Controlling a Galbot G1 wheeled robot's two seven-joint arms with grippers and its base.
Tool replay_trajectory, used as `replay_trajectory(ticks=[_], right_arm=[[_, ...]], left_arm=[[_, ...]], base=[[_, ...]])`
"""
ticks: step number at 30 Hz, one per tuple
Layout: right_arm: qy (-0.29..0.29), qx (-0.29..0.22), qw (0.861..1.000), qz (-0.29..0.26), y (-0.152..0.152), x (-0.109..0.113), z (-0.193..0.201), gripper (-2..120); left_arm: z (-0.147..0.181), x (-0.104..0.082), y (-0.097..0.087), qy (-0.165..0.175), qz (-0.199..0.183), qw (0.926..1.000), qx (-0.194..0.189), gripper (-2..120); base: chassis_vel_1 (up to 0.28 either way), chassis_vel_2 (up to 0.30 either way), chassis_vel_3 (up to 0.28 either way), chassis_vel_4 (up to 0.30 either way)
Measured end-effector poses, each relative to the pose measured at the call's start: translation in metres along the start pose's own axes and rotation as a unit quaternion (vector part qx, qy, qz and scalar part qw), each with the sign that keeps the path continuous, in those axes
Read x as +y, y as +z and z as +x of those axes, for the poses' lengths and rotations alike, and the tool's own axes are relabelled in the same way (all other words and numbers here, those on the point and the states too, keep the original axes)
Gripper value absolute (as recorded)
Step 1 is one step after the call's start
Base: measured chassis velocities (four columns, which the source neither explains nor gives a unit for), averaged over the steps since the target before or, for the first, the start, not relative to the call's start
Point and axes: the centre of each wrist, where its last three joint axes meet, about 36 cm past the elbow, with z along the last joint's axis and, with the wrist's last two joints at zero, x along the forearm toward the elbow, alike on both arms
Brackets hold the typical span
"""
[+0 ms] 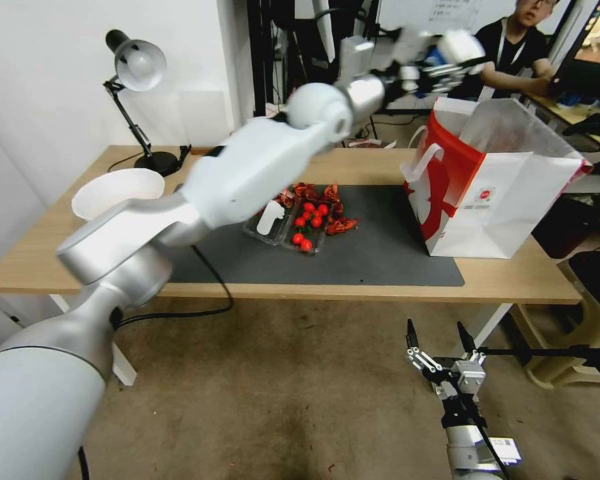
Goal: Pick up the trash from the table and place it into the takeout bag.
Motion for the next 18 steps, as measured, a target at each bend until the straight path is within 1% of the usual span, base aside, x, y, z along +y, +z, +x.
replay_trajectory(ticks=[2,3,6,7,9,10,11,13,15,18], right_arm=[[0.001,0.000,1.000,0.000,0.000,0.000,0.000,100],[0.001,0.000,1.000,0.000,0.000,0.000,0.000,100],[0.001,0.001,1.000,0.000,0.001,0.000,0.001,100],[0.001,0.001,1.000,0.000,0.001,0.000,0.001,100],[0.002,0.001,1.000,0.000,0.001,0.000,0.001,100],[0.003,0.002,1.000,0.000,0.002,0.000,0.001,100],[0.003,0.002,1.000,0.000,0.002,0.000,0.001,100],[0.004,0.003,1.000,-0.002,0.003,0.001,0.002,100],[0.004,0.003,1.000,-0.002,0.003,0.002,0.002,100],[0.004,0.003,1.000,-0.003,0.004,0.003,0.001,100]], left_arm=[[-0.014,-0.014,0.006,0.006,0.004,0.9999,-0.008,62],[-0.014,-0.014,0.006,0.006,0.004,0.9999,-0.008,62],[-0.023,-0.026,0.017,0.018,0.006,0.9998,-0.005,62],[-0.023,-0.026,0.017,0.018,0.006,0.9998,-0.005,62],[-0.023,-0.031,0.023,0.028,0.005,0.9996,0.002,62],[-0.023,-0.033,0.029,0.033,0.005,0.9994,0.008,62],[-0.023,-0.033,0.029,0.033,0.005,0.9994,0.008,62],[-0.021,-0.037,0.042,0.038,0.007,0.9991,0.021,62],[-0.020,-0.037,0.044,0.039,0.007,0.9990,0.023,62],[-0.018,-0.039,0.053,0.042,0.008,0.9986,0.032,62]], base=[[0.000,0.000,0.000,0.000],[0.000,0.000,0.000,0.000],[0.000,0.000,0.000,0.000],[0.000,0.000,0.000,0.000],[0.000,0.000,0.000,0.000],[0.000,0.000,0.000,0.000],[0.000,0.000,0.000,0.000],[0.000,0.000,0.000,0.000],[0.000,0.000,0.000,0.000],[0.000,0.000,0.000,0.000]])
